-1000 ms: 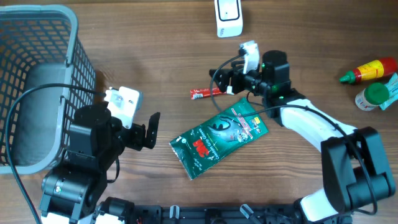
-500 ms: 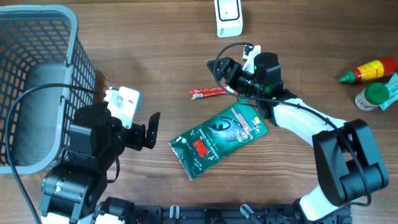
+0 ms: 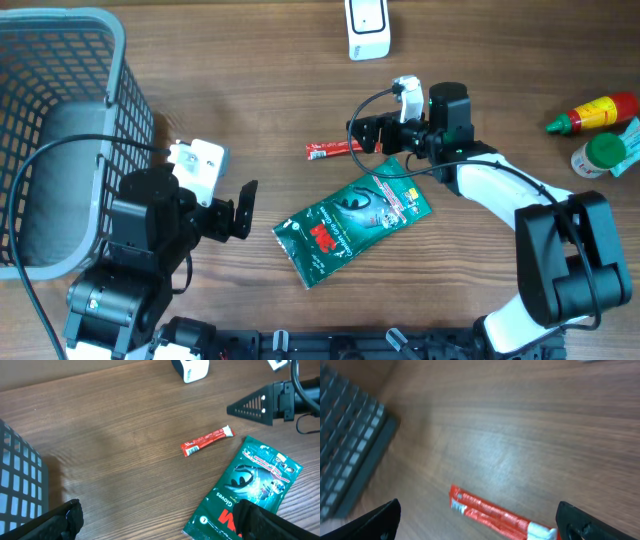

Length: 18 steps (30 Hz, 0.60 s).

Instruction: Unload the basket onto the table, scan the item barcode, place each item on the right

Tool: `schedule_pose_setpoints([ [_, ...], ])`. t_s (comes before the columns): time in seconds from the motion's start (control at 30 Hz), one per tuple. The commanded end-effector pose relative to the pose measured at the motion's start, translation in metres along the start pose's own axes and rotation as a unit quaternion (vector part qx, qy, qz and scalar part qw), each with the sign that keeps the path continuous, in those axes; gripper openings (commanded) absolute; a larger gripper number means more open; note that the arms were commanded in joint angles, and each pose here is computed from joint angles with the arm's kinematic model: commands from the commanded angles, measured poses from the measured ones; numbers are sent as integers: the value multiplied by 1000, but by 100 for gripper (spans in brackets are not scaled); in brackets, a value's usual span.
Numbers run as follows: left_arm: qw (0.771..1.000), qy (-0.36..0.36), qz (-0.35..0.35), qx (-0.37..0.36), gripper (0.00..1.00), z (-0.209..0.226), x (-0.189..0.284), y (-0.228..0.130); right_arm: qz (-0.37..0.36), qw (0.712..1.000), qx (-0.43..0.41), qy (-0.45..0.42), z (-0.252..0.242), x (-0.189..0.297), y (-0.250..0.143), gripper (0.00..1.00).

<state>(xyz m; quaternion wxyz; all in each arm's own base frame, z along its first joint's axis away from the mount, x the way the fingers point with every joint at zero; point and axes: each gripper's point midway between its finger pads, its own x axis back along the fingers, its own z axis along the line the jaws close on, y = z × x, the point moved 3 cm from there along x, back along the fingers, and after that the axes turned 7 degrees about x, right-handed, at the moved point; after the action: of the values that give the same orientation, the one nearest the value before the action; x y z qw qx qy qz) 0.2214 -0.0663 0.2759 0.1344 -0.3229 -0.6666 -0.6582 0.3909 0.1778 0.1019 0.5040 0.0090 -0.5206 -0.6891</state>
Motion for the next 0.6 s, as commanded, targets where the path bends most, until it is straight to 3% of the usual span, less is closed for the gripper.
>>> schedule_pose_setpoints([
  [0.0, 1000, -2, -2, 5, 100, 0, 0, 0, 18, 999, 29, 21, 6, -2, -2, 100],
  [0.2, 999, -35, -15, 5, 100, -9, 1, 7, 53, 997, -52, 9, -3, 3, -19, 100],
  [0.3, 985, -172, -15, -1, 100, -48, 3, 11, 66, 995, -72, 6, -5, 5, -24, 100],
  [0.4, 953, -304, 2, -5, 100, -82, -1, 16, 69, 995, -77, 3, -6, 6, -24, 100],
  [0.5, 952, -304, 38, 24, 100, -80, -35, 16, 70, 994, -80, 2, -7, 7, -24, 100],
  [0.57, 948, -278, 97, 123, 100, -74, -86, 13, 79, 993, -87, -3, -9, 8, -28, 100],
])
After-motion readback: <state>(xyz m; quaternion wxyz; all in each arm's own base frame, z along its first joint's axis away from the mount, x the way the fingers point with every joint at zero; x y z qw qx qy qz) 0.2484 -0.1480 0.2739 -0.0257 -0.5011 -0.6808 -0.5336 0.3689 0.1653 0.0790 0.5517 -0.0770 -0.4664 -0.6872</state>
